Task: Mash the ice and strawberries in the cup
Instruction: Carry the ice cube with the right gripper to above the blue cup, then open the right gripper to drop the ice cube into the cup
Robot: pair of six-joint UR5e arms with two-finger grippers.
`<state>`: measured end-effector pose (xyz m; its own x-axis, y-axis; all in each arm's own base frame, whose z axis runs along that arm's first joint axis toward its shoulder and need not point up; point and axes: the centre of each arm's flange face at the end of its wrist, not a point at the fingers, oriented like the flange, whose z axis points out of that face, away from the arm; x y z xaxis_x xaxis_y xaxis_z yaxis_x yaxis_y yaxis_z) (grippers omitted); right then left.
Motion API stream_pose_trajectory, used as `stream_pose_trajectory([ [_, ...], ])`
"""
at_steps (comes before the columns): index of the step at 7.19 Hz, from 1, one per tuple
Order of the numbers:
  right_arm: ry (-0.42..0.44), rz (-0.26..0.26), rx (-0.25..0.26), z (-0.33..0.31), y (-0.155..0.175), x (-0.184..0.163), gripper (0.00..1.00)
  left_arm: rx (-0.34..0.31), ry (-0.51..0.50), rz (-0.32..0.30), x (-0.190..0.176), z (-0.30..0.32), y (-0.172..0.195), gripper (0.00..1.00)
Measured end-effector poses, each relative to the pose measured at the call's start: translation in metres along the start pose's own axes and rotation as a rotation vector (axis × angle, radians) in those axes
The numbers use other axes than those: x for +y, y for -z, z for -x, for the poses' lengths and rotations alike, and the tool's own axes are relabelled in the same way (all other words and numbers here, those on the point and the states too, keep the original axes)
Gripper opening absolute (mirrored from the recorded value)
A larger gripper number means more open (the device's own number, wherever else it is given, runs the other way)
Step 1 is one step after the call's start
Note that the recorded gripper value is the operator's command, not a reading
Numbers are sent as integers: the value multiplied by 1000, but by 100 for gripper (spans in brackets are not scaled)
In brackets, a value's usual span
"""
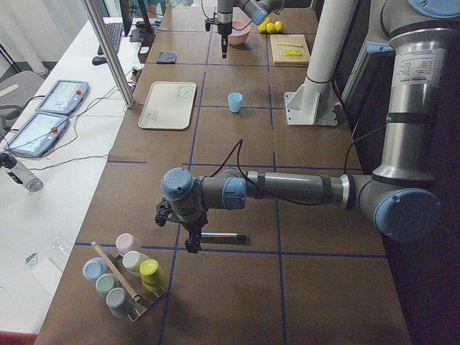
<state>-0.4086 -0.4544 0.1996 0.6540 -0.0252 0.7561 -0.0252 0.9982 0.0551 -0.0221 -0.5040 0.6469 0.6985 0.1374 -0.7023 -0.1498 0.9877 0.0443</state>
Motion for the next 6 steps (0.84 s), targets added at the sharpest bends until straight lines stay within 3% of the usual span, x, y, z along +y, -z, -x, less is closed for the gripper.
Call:
stream_pose_trajectory([
  [3,-57,-25,47,113,-48,36,3,0,4,4,0,2,-2,100],
  [6,-95,-21,71,168,-72,43,9,0,4,4,0,2,-2,100],
])
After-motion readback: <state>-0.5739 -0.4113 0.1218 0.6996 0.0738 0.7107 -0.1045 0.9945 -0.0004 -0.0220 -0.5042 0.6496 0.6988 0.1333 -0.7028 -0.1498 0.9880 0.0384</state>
